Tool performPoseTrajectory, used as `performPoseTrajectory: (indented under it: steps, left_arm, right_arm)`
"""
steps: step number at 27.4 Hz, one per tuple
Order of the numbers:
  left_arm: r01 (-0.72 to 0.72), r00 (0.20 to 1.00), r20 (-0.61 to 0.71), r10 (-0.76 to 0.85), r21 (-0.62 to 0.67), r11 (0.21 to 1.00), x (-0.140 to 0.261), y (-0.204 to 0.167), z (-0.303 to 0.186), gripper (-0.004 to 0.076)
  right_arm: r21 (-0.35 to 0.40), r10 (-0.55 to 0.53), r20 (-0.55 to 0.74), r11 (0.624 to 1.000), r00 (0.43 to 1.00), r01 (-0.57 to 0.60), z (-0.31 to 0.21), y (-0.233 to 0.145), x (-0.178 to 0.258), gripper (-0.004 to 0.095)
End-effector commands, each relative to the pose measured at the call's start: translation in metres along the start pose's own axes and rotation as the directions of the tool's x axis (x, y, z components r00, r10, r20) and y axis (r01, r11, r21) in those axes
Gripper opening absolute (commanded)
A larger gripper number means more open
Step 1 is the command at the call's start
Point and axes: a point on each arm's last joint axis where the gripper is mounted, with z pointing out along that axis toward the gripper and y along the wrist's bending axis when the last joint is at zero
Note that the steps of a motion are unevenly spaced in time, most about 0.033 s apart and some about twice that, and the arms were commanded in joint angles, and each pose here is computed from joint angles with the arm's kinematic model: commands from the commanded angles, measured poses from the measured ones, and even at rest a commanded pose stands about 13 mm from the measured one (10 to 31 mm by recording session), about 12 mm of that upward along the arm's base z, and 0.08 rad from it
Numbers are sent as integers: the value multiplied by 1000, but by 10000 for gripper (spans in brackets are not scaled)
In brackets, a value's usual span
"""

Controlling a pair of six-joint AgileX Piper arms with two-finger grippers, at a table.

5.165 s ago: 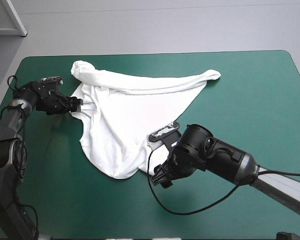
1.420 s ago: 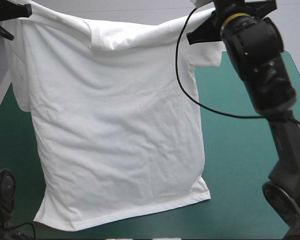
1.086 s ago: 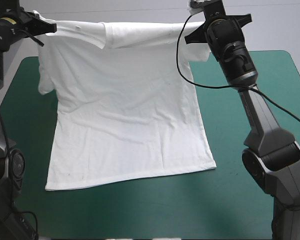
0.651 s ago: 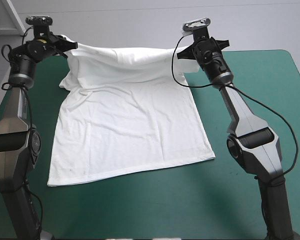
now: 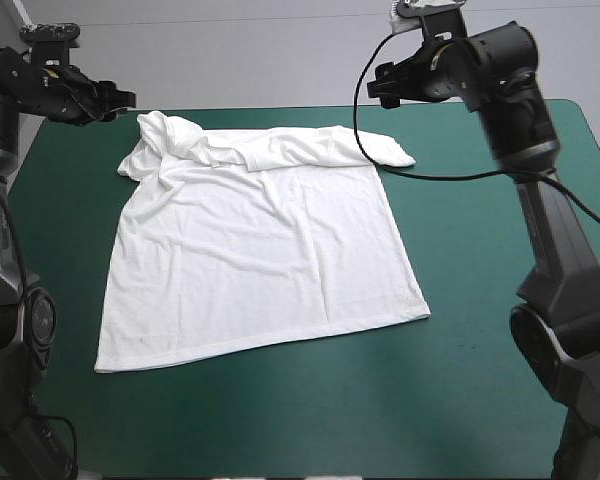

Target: Fold the cloth

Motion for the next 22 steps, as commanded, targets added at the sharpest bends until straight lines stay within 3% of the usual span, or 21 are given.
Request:
performPoseTrajectory:
  steps: [1,3,11,16,22]
  left_arm:
    - [15,1000,27,-15,-11,1000,6,-11,-51,420]
    - [15,1000,9,-15,-27,1000,20,-15,-68,420]
    - [-12,984,-176,-13,-137,990,126,-24,-114,421]
    - [48,957,-277,-85,-137,989,190,-31,-115,421]
    - [131,928,-328,-176,-153,979,249,-34,-92,425]
  right_arm:
    - [-120,23,85,993,996,-13,-65,5,-4,808]
    - [-132,24,52,991,998,-17,-84,4,10,808]
    - [-105,-17,-290,994,957,-15,-69,0,108,808]
    - [-118,-71,-427,993,901,22,-53,0,156,808]
    - [-128,-98,-493,991,865,40,-35,-1,201,808]
